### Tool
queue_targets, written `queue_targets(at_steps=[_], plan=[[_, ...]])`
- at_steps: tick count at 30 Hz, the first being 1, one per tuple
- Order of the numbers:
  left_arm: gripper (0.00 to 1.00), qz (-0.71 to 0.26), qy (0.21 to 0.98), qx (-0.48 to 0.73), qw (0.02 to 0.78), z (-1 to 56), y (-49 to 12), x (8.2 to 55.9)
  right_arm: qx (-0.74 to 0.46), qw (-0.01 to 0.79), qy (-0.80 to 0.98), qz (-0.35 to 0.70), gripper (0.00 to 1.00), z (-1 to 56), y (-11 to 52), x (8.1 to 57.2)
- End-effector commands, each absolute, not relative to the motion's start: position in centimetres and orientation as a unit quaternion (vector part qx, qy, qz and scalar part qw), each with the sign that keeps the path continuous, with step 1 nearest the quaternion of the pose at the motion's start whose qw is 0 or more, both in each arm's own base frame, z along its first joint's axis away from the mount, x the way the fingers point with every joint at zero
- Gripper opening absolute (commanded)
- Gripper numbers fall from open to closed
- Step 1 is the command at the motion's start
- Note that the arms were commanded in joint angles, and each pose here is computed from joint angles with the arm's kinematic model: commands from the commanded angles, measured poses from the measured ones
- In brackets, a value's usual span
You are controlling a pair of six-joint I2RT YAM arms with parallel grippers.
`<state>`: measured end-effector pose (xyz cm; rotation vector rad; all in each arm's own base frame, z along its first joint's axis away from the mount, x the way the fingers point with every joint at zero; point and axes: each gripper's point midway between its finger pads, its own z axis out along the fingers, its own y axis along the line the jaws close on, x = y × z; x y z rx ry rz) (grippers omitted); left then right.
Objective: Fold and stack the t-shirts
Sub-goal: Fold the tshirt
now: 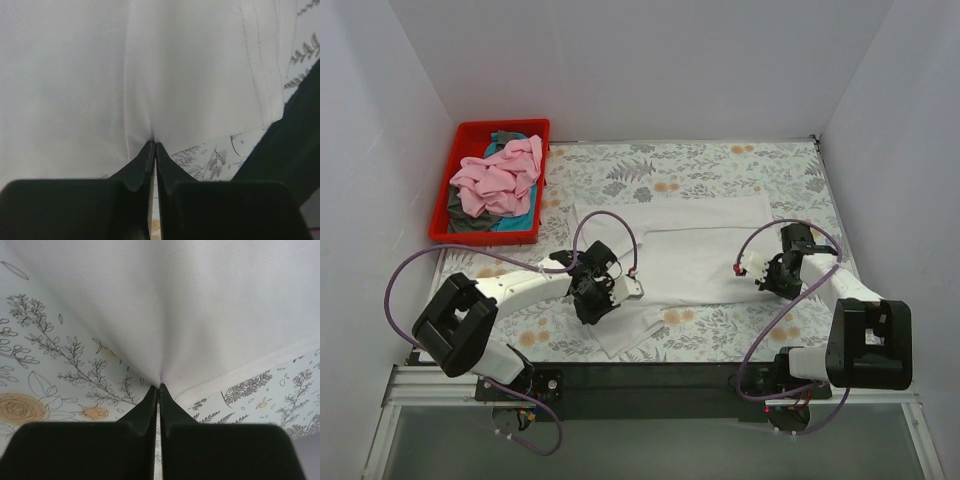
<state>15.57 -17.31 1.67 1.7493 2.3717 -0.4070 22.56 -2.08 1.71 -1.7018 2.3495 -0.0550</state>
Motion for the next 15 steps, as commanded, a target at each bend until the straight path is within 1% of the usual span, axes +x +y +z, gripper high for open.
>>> queue_targets(at_steps=[1,4,9,15], plan=[[0.0,-0.164,0.79,0.59,0.036,2.7,-16.1,12.3,-0.596,0.125,0.793,-0.029,0.01,2.7,-2.2,21.8],[0.0,-0.166,0.787,0.591,0.06,4.1,-16.3,12.6,-0.599,0.133,0.789,-0.031,0.01,3.4,-2.1,21.5],[0.0,-0.173,0.782,0.595,0.069,6.1,-16.8,13.0,-0.598,0.147,0.787,-0.029,0.01,5.0,-1.7,22.3],[0.0,-0.162,0.784,0.59,0.101,8.1,-17.0,15.9,-0.603,0.156,0.782,-0.026,0.01,6.4,-1.4,24.0]])
